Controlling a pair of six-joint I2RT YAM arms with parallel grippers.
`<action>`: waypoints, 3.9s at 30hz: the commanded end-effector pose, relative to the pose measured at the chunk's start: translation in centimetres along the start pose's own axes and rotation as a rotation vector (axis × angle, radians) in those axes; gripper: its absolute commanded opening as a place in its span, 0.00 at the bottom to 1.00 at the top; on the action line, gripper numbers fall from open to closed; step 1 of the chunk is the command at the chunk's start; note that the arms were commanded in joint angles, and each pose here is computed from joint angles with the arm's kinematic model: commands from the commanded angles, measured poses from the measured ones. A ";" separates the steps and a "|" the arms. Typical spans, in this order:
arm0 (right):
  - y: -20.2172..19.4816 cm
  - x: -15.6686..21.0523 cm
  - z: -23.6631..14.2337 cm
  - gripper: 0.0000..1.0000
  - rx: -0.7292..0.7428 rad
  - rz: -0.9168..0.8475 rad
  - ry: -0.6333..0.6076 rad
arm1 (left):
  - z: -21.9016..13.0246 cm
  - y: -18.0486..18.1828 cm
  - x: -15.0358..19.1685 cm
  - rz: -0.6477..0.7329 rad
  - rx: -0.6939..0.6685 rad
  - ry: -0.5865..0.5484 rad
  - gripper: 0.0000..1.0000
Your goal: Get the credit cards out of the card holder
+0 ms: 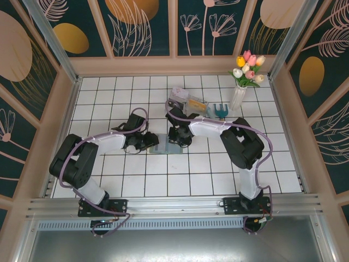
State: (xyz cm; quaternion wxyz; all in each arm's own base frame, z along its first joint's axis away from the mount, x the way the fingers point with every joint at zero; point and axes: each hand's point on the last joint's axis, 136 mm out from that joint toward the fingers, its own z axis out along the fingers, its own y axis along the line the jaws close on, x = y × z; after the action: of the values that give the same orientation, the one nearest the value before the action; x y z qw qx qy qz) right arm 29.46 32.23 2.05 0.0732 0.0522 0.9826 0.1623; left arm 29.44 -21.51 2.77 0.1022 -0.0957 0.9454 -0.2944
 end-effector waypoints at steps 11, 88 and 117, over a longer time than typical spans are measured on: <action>-2.6 2.4 2.8 0.21 0.040 0.021 0.084 | 0.2 -2.6 0.9 0.083 0.134 0.098 0.33; 4.6 0.1 0.0 0.16 -0.420 0.027 -0.006 | 0.6 1.0 -1.0 -0.023 -0.007 -0.037 0.15; 5.3 1.1 -0.9 0.08 -0.575 -0.010 0.032 | 1.4 3.7 0.9 -0.052 -0.073 -0.003 0.11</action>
State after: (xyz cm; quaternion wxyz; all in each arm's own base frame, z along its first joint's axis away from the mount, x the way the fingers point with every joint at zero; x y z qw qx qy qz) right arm 29.48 36.01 2.86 0.0709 0.0505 0.9116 0.4018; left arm 30.47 -20.53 1.94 0.1298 -0.1111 0.9405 -0.2938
